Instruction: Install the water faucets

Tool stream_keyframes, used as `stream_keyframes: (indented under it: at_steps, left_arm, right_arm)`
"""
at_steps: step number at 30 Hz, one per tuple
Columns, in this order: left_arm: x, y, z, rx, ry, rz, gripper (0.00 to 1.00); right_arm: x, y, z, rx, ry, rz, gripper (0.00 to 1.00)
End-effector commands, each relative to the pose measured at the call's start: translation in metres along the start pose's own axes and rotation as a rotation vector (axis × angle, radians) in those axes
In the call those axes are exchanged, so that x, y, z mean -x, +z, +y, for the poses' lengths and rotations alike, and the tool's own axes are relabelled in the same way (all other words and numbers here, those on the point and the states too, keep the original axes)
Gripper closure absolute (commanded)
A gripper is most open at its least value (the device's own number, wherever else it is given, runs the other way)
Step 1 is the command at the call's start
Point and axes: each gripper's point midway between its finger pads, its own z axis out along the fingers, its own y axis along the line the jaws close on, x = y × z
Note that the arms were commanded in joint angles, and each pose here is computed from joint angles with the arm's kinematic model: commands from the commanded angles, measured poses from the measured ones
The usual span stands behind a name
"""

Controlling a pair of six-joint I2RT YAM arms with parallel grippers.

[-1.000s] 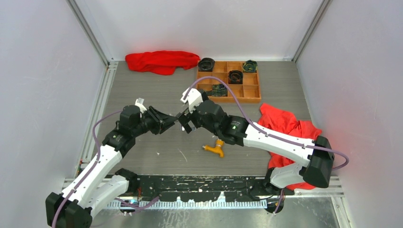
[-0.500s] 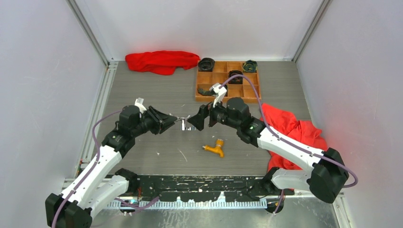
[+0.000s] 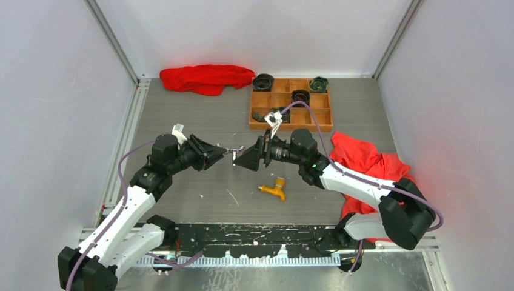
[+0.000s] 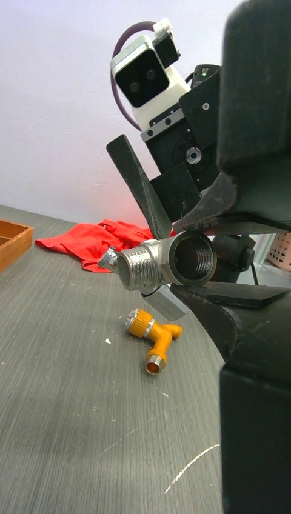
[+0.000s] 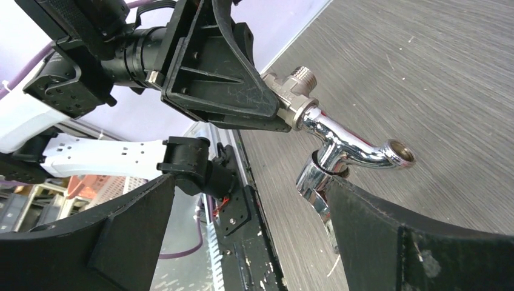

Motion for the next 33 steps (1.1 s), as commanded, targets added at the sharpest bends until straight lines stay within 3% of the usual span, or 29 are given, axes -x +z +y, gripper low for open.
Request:
stream_keyframes:
  at_steps: [1,21,27,33]
  left_arm:
    - [0.002,-0.007,-0.032,-0.123,0.051,-0.008,1.0]
    - [0.003,-0.008,-0.04,-0.144,0.06,-0.008,1.0]
    - [0.004,-0.008,-0.042,-0.146,0.061,-0.009,1.0]
    - [0.003,-0.008,-0.041,-0.143,0.065,-0.007,1.0]
  right_arm:
    - [0.013,0.007,0.02,0.104,0.008,-0.034,0.0]
    - [-0.016,0.018,-0.007,0.056,0.083,-0.01,0.0]
    - [-0.032,0.037,-0.007,0.092,0.116,0.071,0.0]
    - [-0.025,0.036,0.02,0.232,0.114,0.043,0.0]
